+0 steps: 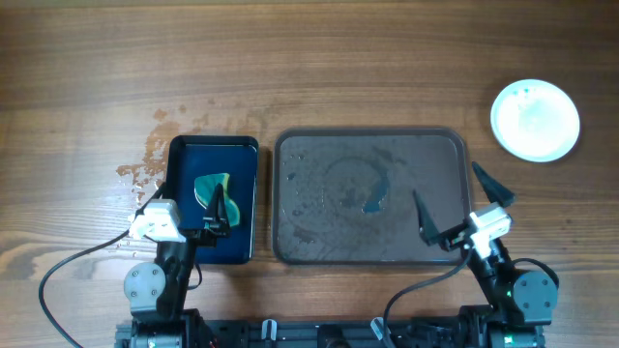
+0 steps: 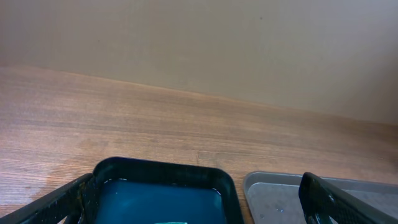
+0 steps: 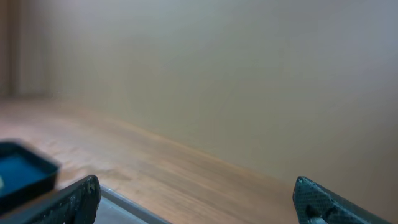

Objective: Clean dirty plates on tray and stack at the side

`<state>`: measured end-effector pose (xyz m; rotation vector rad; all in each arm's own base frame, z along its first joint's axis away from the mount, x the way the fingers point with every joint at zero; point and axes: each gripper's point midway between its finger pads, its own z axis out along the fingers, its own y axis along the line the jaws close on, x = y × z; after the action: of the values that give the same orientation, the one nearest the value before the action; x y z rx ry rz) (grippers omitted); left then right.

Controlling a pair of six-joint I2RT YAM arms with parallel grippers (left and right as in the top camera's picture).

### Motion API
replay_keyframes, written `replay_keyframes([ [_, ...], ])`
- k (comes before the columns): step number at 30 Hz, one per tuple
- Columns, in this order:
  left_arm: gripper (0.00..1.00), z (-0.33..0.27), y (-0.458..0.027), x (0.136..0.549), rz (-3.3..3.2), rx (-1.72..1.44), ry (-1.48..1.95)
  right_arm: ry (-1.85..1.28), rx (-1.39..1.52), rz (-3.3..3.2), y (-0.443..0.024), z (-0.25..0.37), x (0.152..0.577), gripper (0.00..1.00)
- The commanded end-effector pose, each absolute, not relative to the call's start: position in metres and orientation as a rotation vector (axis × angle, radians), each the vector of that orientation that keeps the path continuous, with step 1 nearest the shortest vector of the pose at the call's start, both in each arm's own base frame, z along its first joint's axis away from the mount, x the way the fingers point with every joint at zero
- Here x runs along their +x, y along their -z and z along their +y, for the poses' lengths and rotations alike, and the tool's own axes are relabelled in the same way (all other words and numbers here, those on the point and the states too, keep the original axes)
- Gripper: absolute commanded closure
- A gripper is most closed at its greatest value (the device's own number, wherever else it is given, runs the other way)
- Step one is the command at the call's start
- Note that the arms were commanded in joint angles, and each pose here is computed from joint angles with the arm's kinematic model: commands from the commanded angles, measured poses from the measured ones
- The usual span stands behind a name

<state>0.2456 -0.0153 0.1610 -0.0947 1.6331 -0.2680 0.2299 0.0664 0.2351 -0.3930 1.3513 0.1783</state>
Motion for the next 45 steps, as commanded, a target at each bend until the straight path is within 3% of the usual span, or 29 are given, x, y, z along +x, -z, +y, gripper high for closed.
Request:
replay_keyframes([
  [1,0.0,-0.016,-0.161,0.245,1.634,-0.079,0.265,-0.138,-0.167,1.344,-0.237,0.036,0.235,0.0],
  [6,0.0,-0.016,-0.161,0.245,1.634,-0.079,0.265,-0.129,-0.114,1.374,-0.222,0.028,0.24,0.0],
  [9,0.0,-0.016,-0.161,0.245,1.634,-0.079,0.265,-0.174,0.072,1.404,-0.216,0.01,0.243,0.0],
  [16,0.0,-0.016,-0.161,0.245,1.634,-0.079,0.265,-0.171,0.035,1.57,-0.175,0.016,0.246,0.0],
  [28,0.0,-0.016,-0.161,0.245,1.634,-0.079,0.265,-0.029,-0.112,1.564,-0.175,0.017,0.246,0.0],
  [45,0.0,-0.016,-0.161,0.245,1.634,-0.079,0.265,-0.052,-0.089,1.565,-0.176,0.017,0.246,0.0],
])
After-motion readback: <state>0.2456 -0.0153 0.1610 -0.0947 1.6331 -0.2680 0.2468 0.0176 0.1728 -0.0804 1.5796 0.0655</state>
